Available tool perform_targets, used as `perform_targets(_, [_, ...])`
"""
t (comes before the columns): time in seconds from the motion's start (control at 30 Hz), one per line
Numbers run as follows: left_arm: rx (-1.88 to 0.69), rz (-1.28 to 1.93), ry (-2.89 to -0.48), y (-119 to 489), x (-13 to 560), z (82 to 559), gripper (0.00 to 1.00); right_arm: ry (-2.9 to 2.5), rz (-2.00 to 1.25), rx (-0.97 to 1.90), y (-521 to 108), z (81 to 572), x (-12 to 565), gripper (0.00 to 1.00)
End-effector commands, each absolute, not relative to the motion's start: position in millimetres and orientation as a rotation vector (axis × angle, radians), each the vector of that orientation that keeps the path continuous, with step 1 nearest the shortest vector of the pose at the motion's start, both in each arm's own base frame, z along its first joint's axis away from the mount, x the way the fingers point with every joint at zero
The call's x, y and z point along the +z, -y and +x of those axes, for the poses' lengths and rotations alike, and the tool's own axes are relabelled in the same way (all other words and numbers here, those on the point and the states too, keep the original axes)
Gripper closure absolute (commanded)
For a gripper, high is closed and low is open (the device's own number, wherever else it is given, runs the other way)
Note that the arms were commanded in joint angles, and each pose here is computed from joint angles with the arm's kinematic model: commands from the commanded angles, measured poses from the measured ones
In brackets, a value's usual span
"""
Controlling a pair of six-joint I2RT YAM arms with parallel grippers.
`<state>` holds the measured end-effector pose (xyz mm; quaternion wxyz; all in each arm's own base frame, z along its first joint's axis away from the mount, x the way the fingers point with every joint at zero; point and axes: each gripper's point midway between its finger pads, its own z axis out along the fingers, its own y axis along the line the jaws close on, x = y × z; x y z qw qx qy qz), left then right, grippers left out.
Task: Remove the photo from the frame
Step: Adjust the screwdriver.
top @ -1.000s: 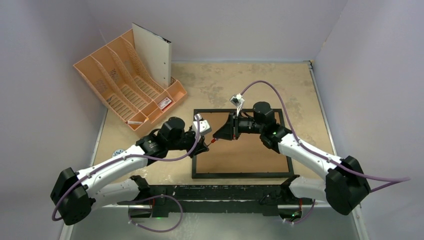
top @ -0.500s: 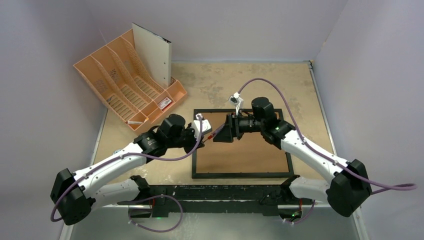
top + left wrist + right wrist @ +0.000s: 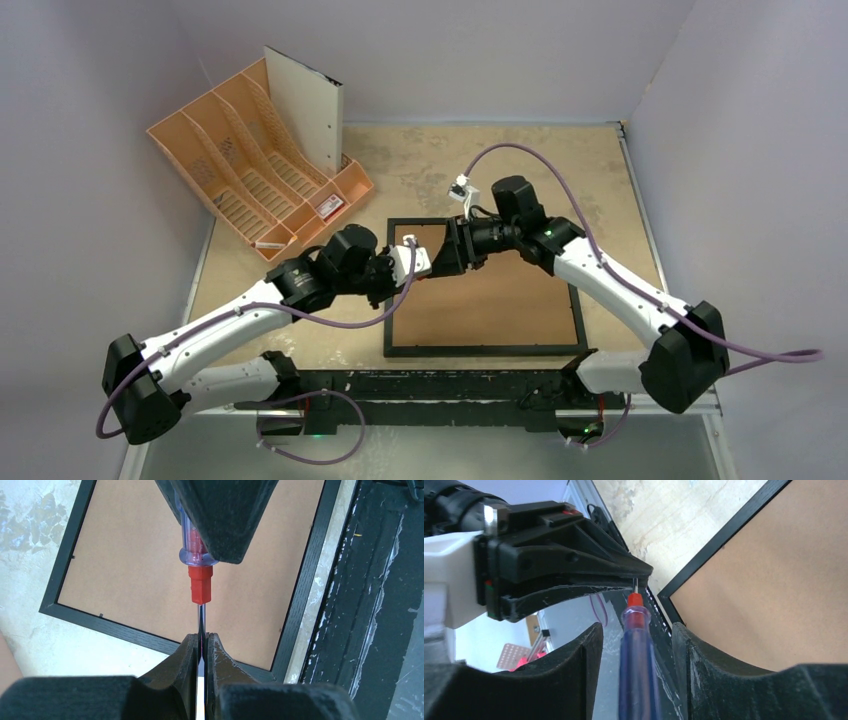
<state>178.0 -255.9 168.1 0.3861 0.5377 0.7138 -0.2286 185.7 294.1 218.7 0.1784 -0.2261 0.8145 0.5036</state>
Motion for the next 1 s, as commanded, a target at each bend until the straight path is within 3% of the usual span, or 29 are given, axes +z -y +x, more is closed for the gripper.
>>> perform_targets(0.0, [-0.543,1.384,-1.734,260.2,191.0,185.4,1.00,-2.320,-0.725,1.520,-297.7,174.4,224.4,0.47])
perform_targets(0.13, [-0.527,1.405,-1.729,259.1,190.3,184.7,1.00,-2.340,-0.730,1.540,-301.1,176.5,221.3,0.54])
perform_targets(0.37, [-0.472,1.453,-1.750,254.8,182.5,185.4,1.00,-2.319,-0.769,1.611,-307.2,176.0,229.2,0.56])
perform_targets(0.5, [-0.465,1.454,-1.749,255.8,181.7,187.3,1.00,-2.341,-0.770,1.628,-307.6,173.7,224.4,0.66])
perform_targets(0.67, [-0.466,1.449,-1.750,259.6,183.2,190.3,1.00,-2.348,-0.787,1.640,-305.0,168.6,222.9,0.63])
perform_targets(0.7, [-0.467,1.451,-1.746,260.2,183.4,190.2,1.00,-2.348,-0.788,1.638,-304.9,168.5,223.0,0.66])
perform_targets(0.87, [-0.452,1.463,-1.754,258.3,180.7,190.7,1.00,-2.366,-0.770,1.610,-304.3,171.2,217.8,1.00])
perform_targets(0.97, [-0.441,1.454,-1.767,256.9,178.9,192.4,1.00,-2.366,-0.763,1.593,-303.5,172.8,214.0,1.00])
